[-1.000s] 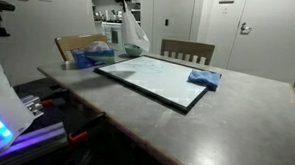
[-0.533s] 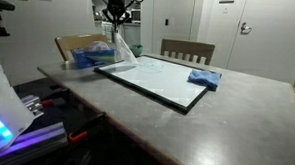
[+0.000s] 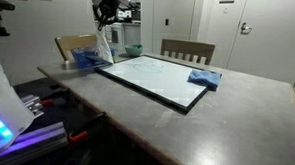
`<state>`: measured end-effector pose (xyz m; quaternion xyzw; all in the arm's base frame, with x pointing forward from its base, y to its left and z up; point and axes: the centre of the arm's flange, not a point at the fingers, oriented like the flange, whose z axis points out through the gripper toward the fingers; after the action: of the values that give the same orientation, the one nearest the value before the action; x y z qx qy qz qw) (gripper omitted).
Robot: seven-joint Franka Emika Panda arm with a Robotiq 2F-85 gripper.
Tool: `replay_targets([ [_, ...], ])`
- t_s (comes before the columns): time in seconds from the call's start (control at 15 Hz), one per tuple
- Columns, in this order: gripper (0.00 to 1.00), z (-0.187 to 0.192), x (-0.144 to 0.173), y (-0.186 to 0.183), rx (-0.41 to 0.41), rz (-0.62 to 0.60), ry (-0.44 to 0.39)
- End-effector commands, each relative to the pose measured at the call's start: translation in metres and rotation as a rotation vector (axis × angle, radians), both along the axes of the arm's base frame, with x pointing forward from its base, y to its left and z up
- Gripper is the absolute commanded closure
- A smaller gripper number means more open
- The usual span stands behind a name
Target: Pick up the wipe and rub the white board
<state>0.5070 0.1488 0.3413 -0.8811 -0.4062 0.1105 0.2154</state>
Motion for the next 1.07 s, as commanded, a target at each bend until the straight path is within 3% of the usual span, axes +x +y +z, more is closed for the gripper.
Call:
replay_targets([
  [0.0,1.00,-0.012,-0.006,-0.019,0.051,-0.050,0.192],
  [0.13,1.00,-0.013,-0.013,-0.028,0.039,-0.085,0.254],
  [0.47,1.00,-0.039,-0.002,-0.040,-0.048,-0.139,0.227],
  [1.0,1.00,-0.068,0.010,-0.037,-0.227,-0.111,0.096],
])
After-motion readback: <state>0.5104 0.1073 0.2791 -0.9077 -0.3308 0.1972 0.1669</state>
